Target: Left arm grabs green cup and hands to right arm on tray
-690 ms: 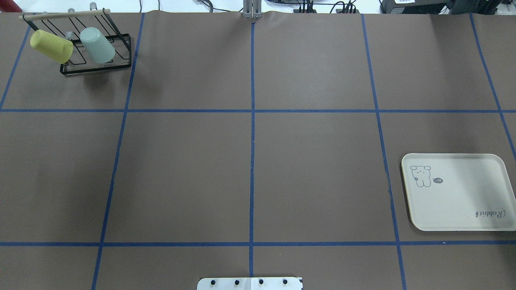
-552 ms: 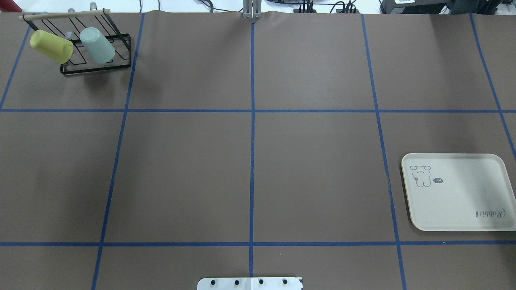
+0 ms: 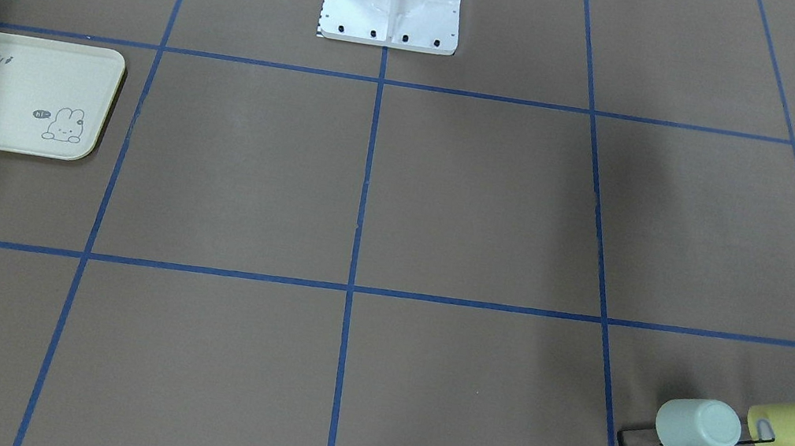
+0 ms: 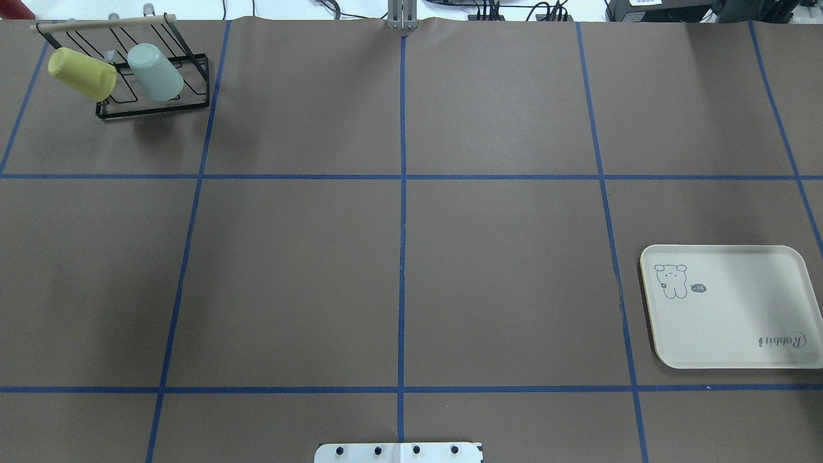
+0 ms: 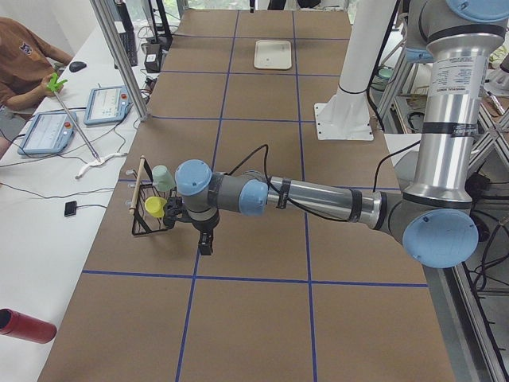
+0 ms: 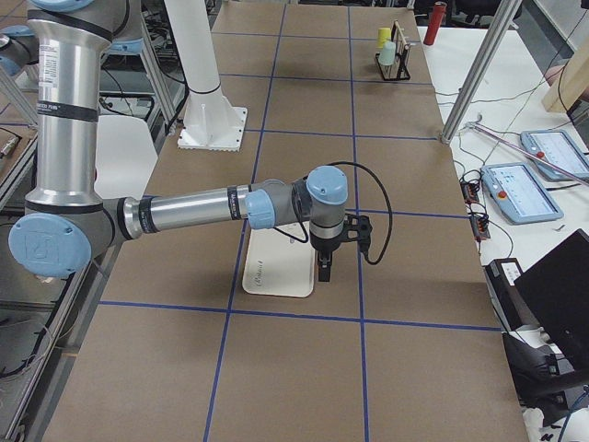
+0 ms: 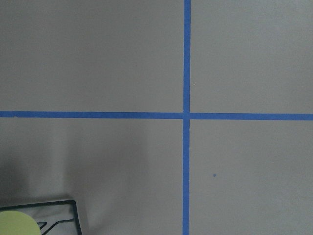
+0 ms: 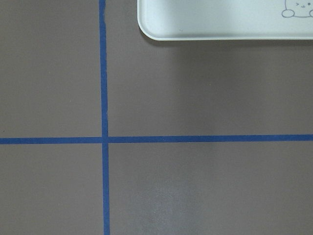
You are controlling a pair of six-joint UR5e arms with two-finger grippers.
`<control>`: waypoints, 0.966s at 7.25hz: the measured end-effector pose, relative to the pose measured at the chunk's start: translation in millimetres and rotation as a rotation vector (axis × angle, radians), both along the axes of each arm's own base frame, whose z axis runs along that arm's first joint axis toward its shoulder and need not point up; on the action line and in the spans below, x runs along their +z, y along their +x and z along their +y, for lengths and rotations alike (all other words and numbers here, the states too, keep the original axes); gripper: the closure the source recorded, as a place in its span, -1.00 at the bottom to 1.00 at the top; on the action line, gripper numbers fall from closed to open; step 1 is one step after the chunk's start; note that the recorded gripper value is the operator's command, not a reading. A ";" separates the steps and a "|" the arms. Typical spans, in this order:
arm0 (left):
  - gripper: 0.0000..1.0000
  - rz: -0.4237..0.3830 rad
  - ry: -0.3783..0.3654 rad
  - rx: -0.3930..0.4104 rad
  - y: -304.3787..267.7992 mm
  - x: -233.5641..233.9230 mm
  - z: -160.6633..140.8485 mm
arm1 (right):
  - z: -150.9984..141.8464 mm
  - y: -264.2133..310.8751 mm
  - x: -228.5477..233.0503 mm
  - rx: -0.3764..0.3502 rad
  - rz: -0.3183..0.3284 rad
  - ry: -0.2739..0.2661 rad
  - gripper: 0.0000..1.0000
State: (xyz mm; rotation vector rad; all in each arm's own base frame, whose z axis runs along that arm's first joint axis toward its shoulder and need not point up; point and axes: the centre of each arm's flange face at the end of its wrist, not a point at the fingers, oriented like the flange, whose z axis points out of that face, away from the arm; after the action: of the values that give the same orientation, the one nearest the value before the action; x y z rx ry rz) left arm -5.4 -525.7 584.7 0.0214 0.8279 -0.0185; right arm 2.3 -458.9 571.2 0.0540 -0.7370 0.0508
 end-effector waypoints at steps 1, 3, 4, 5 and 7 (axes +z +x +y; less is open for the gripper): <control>-1.00 0.002 0.001 -0.001 0.6 -1.6 -0.5 | -0.2 -0.2 0.9 0.000 0.001 0.000 -1.00; -0.98 0.008 -0.004 -0.021 3.3 -11.1 -6.1 | -2.7 -1.0 -0.2 -0.001 0.001 0.003 -1.00; -1.00 0.014 0.002 -0.032 5.5 -19.5 -11.1 | -3.6 -1.2 0.5 -0.001 0.002 0.002 -1.00; -1.00 0.021 0.017 -0.035 7.8 -28.7 -17.1 | -3.3 -1.1 2.1 -0.001 0.003 0.000 -1.00; -1.00 0.031 0.033 -0.031 12.4 -38.4 -24.5 | -2.3 -0.8 4.4 -0.005 0.006 0.000 -1.00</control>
State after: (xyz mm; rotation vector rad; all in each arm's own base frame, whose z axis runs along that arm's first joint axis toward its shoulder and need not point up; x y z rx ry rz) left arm 7.0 -550.2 546.3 0.0656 0.8589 -0.0342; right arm 1.5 -461.2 575.5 0.0525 -0.7314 0.0458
